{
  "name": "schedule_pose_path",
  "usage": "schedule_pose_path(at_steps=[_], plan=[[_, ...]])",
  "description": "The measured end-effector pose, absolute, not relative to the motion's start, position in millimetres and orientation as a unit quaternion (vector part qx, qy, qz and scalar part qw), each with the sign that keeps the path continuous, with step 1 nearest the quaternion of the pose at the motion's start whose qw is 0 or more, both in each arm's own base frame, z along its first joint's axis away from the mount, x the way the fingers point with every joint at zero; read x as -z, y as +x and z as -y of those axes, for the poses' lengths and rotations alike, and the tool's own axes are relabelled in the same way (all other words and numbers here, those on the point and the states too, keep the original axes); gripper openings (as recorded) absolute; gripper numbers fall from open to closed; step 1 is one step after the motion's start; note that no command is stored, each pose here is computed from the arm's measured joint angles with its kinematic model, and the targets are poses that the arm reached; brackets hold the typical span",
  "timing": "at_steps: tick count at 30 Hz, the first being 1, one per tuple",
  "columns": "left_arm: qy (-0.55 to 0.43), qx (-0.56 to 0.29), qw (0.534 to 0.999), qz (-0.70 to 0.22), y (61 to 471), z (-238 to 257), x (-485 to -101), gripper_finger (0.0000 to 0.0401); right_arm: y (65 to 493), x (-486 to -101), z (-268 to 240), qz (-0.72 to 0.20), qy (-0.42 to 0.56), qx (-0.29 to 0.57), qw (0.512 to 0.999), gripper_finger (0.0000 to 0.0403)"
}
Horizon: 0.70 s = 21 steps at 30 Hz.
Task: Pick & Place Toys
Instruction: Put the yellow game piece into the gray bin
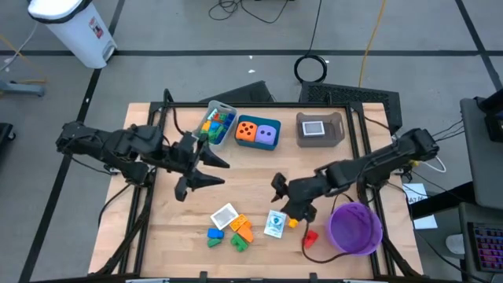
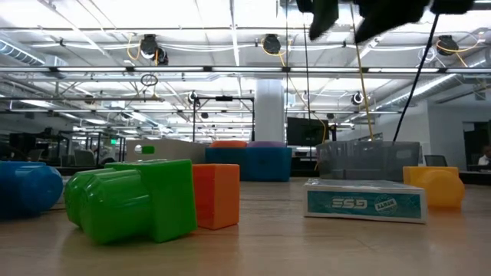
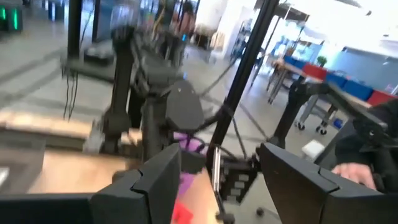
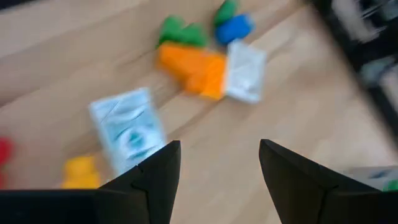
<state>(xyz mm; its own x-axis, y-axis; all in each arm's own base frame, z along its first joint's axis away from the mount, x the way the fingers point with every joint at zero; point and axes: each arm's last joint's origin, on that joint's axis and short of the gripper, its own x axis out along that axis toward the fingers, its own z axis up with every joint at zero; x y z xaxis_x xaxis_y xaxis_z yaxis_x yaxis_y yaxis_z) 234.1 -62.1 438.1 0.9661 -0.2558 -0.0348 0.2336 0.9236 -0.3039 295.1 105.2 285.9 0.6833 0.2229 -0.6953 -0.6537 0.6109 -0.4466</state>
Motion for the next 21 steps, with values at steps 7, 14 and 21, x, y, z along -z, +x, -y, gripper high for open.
schedule_pose_path(at_steps=[7,14,21], plan=[[-0.187,0.112,0.97,-0.107,235.8,63.7,-424.0,0.0227,291.3,-261.8,-107.4,-0.37,-0.327,-0.352,0.795,0.021],[-0.185,0.108,0.97,-0.118,240.8,64.6,-419.6,0.0227,296.1,-237.9,-106.3,-0.417,-0.287,-0.41,0.759,0.021],[-0.181,0.093,0.972,-0.116,241.1,63.7,-419.2,0.0227,304.9,-207.5,-109.2,-0.452,-0.307,-0.436,0.715,0.021]])
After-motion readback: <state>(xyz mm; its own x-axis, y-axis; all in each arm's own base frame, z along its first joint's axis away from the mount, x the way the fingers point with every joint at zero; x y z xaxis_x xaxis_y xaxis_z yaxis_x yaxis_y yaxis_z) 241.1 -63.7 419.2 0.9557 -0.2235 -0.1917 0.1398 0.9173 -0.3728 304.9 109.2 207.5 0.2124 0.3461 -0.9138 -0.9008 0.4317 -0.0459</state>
